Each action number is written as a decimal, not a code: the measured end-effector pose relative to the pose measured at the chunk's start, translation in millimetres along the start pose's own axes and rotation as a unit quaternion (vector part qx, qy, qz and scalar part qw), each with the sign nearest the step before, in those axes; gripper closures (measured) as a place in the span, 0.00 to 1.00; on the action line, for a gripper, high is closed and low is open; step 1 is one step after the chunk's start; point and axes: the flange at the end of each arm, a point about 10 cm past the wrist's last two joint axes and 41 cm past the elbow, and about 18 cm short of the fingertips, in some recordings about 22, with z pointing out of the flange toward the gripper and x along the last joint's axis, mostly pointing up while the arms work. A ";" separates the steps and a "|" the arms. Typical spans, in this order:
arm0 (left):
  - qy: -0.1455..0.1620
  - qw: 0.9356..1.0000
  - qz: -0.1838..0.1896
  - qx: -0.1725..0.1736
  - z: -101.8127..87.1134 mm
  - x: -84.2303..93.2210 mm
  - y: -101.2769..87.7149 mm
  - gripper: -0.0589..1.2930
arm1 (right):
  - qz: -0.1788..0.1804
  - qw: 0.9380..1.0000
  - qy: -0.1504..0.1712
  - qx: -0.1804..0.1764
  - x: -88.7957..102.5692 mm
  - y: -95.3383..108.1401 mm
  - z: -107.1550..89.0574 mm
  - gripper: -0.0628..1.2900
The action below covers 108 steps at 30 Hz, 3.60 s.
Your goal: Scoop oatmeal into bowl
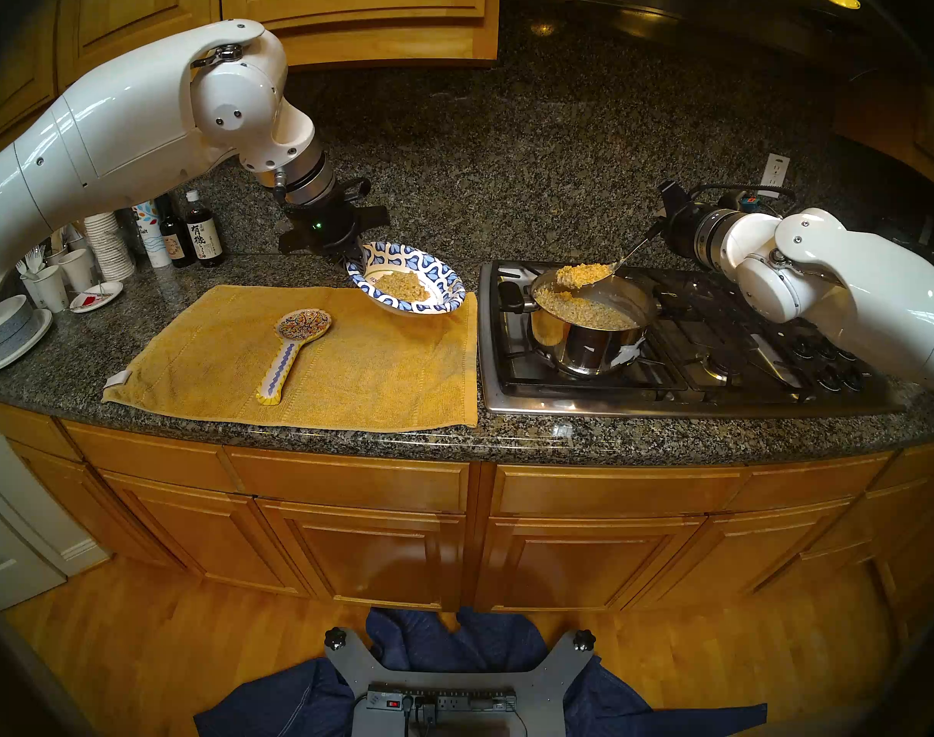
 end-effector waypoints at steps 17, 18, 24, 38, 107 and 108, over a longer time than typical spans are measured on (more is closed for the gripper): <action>0.009 1.000 -0.001 -0.014 -5.4 8.4 19.6 0.97 | -0.002 1.000 -0.005 0.003 -4.7 -1.7 0.9 0.98; 0.009 1.000 -0.002 -0.015 -4.9 8.8 20.1 0.97 | -0.002 1.000 -0.005 0.003 -5.1 -2.1 1.0 0.98; 0.004 1.000 -0.005 -0.021 0.3 9.4 24.5 0.97 | -0.003 1.000 -0.007 0.006 -7.5 -4.5 1.6 0.98; -0.011 0.999 -0.006 -0.039 13.9 7.4 39.9 0.97 | -0.002 1.000 -0.005 0.005 -6.7 -4.3 1.1 0.98; -0.052 0.994 -0.032 -0.094 43.6 2.0 33.7 0.97 | 0.001 0.998 -0.031 0.058 -17.6 -60.3 -33.7 0.98; -0.052 0.994 -0.033 -0.094 43.5 2.0 33.7 0.97 | 0.000 0.998 -0.033 0.059 -19.1 -61.7 -34.3 0.98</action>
